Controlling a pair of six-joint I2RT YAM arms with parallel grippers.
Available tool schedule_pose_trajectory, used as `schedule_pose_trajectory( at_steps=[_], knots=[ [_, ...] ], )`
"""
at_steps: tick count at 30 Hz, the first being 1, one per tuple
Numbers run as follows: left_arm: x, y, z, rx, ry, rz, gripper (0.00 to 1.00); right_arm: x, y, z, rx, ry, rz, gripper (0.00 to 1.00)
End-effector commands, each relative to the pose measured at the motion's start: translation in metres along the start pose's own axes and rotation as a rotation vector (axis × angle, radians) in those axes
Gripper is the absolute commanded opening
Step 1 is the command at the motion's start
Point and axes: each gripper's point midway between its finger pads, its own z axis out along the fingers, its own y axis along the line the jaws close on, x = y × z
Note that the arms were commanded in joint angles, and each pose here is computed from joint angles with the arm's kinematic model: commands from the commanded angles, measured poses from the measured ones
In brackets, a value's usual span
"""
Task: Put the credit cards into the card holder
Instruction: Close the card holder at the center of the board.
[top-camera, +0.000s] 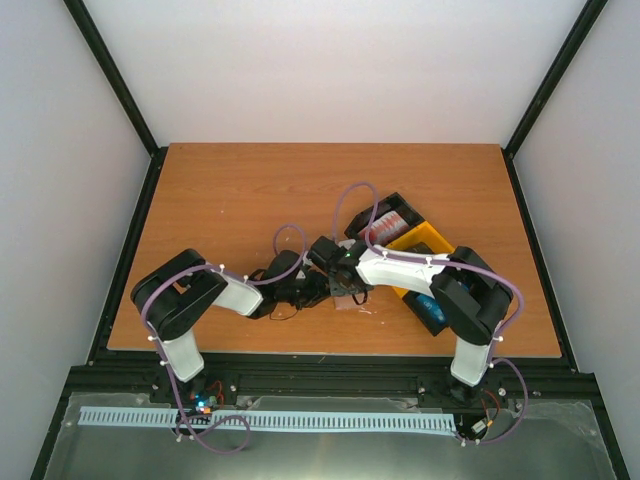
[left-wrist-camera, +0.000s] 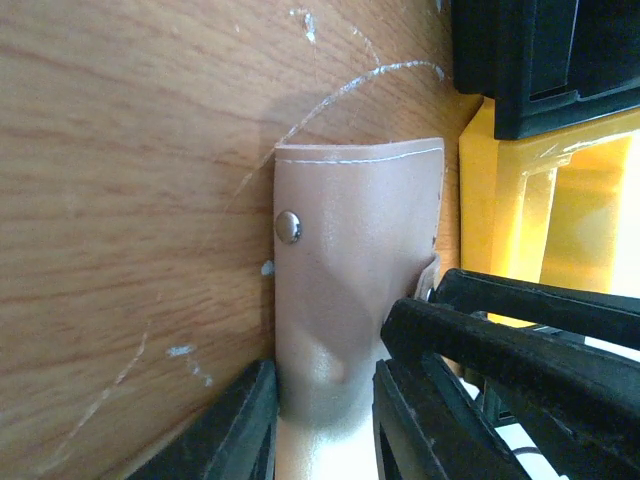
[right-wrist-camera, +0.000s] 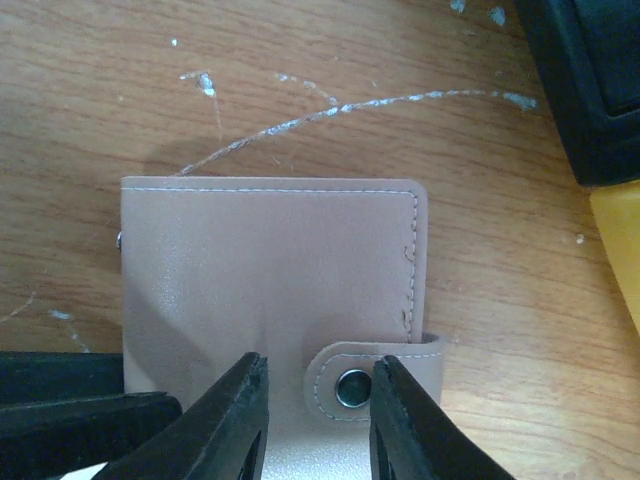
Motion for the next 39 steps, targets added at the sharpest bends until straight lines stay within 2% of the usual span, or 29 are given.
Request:
schedule_pose_trajectory(
  at_steps=[1, 8, 19, 26, 29, 33, 39],
  knots=[
    [0.048, 0.123, -0.016, -0.41, 0.096, -0.163, 0.3, 0.0, -0.008, 0.0, 0.079, -0.016, -0.005, 0.3],
    [0.05, 0.122, -0.017, -0.392, 0.099, -0.179, 0.3, -0.001, -0.013, 0.002, 0.12, -0.028, -0.004, 0.25],
    [0.05, 0.119, -0.016, -0.376, 0.102, -0.178, 0.3, -0.007, -0.016, -0.008, 0.113, -0.065, 0.016, 0.03],
    [0.049, 0.112, -0.013, -0.345, 0.113, -0.162, 0.32, -0.007, -0.023, -0.017, 0.105, -0.091, 0.045, 0.03],
    [0.049, 0.105, -0.012, -0.308, 0.117, -0.146, 0.36, -0.009, -0.02, -0.023, 0.052, -0.122, 0.059, 0.03],
    [0.047, 0.093, -0.008, -0.256, 0.124, -0.117, 0.42, -0.01, -0.009, -0.027, -0.109, -0.15, 0.086, 0.03],
    [0.044, 0.091, -0.001, -0.265, 0.131, -0.101, 0.42, -0.013, -0.005, -0.03, -0.25, -0.174, 0.12, 0.03]
  ],
)
